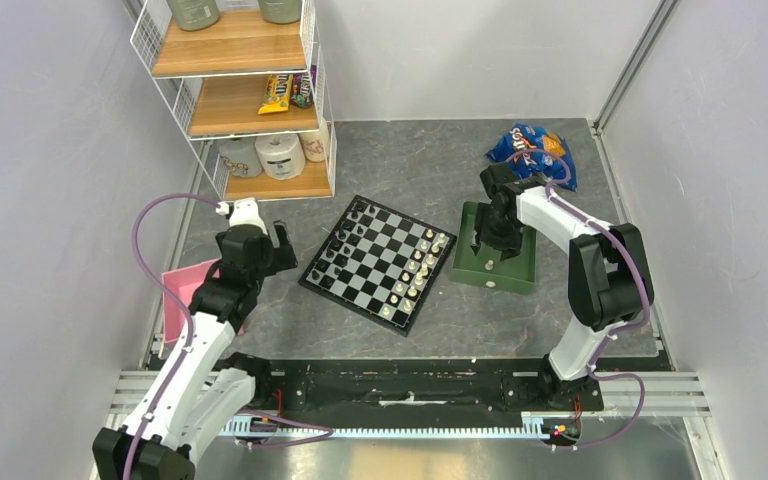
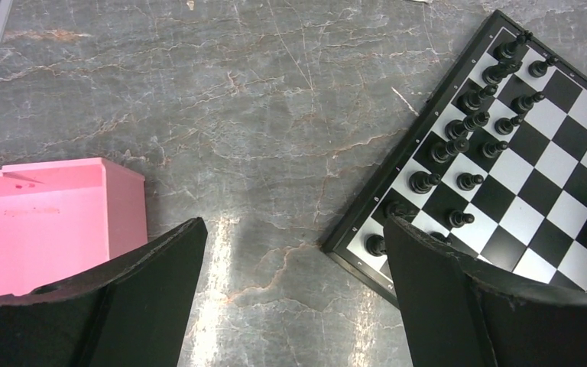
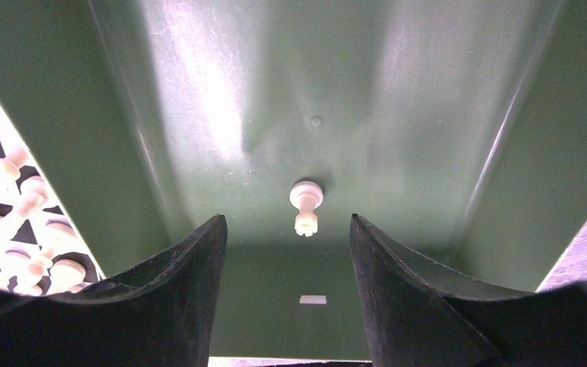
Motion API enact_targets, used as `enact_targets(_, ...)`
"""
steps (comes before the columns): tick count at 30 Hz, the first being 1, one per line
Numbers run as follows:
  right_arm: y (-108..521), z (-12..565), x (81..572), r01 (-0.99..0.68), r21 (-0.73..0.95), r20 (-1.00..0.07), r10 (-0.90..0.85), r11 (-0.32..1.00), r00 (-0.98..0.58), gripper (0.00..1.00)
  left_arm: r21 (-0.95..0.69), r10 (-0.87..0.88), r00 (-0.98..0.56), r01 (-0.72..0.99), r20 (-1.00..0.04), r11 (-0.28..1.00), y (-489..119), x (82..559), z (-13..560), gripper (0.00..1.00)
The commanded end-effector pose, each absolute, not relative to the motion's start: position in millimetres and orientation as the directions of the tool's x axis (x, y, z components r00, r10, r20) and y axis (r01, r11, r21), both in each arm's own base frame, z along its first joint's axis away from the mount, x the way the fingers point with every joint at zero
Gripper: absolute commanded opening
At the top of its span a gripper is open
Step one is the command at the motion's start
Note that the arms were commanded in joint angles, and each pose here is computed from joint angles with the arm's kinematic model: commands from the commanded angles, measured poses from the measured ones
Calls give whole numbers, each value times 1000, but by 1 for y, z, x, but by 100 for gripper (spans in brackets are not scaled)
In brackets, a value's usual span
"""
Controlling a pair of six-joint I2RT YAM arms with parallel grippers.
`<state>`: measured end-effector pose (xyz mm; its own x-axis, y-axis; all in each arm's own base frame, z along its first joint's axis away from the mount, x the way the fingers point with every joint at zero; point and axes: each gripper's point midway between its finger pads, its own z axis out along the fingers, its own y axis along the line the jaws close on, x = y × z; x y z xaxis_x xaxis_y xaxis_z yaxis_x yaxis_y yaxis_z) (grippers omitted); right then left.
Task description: Set up the chess pieces on the board
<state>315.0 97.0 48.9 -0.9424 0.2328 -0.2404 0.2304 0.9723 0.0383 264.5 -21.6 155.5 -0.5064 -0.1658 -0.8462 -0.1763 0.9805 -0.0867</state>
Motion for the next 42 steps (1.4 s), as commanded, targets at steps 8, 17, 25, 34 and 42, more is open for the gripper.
enact_targets(8,104,59,313,198,75,-203,209,977,-957,66,-116,-205,-434,-222,-877,968,-20,291,154,94)
enact_targets(17,104,46,306,187,61,-146,194,980,-970,58,-107,-201,-465,-220,-862,970,-24,299,144,93)
enact_targets(25,99,46,314,178,38,-182,182,983,-966,37,-115,-207,-468,-216,-859,970,-26,299,138,93)
enact_targets(34,93,52,316,179,21,-199,180,984,-963,12,-112,-204,-465,-218,-861,969,-23,291,137,93)
enact_targets(42,98,86,338,179,67,-300,191,981,-935,9,-84,-172,-467,-204,-868,975,-19,284,149,93)
